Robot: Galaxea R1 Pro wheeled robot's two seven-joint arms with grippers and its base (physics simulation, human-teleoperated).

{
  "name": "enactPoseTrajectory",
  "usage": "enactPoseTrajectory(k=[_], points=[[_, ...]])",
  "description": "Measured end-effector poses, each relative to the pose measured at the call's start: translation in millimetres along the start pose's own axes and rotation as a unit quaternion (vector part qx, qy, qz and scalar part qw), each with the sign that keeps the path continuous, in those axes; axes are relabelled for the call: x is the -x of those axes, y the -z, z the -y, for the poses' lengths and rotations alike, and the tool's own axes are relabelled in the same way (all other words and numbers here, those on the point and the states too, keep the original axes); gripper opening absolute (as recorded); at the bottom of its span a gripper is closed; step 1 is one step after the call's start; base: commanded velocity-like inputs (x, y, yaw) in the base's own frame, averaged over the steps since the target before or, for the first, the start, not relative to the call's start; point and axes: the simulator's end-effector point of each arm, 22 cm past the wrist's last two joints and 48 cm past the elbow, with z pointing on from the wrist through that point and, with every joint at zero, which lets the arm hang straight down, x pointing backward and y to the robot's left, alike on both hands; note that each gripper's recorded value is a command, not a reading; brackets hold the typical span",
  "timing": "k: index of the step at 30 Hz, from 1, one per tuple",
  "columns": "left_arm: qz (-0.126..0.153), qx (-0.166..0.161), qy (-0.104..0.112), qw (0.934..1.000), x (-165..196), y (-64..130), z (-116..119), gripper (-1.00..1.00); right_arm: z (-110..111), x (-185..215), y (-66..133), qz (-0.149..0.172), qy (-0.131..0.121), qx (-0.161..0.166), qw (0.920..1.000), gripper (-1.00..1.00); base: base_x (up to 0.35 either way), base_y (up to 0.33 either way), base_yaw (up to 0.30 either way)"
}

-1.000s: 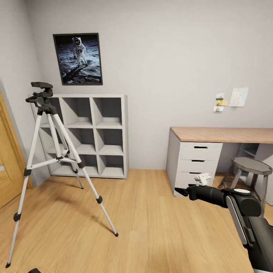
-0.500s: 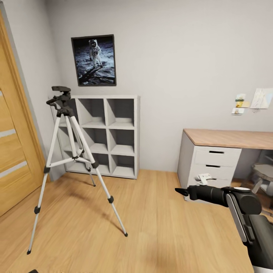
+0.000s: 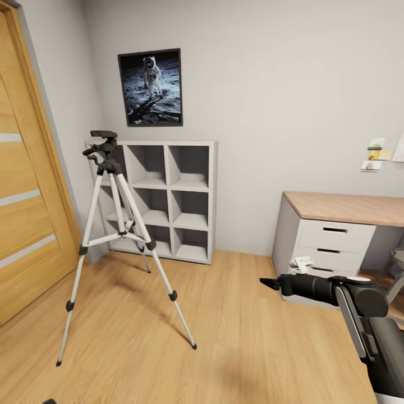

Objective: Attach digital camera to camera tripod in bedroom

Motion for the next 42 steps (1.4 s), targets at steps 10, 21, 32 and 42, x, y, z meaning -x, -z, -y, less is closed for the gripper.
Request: enactPoseTrajectory(k=[10,21,32,42], points=[[0.019,-0.017,0.005,0.9997,23.8,28.3,15.9,-1.00,-0.5,13.1,2.6,-0.007,-0.004,0.000,1.0000,1.00,0.000,0.000,0.134],[0.020,-0.017,0.004,0.9996,37.1,47.6,23.0,-1.00,-28.3,27.8,10.5,-0.009,-0.004,0.059,0.9982,1.00,0.000,0.000,0.040],[0.017,-0.016,0.003,0.9997,47.6,62.9,29.5,-1.00,-54.8,57.2,24.5,0.021,0.032,0.115,0.9926,1.00,0.000,0.000,0.003],[0.016,-0.017,0.003,0.9997,57.8,77.1,36.3,-1.00,-63.0,80.6,38.2,0.039,0.067,0.133,0.9881,1.00,0.000,0.000,0.000]])
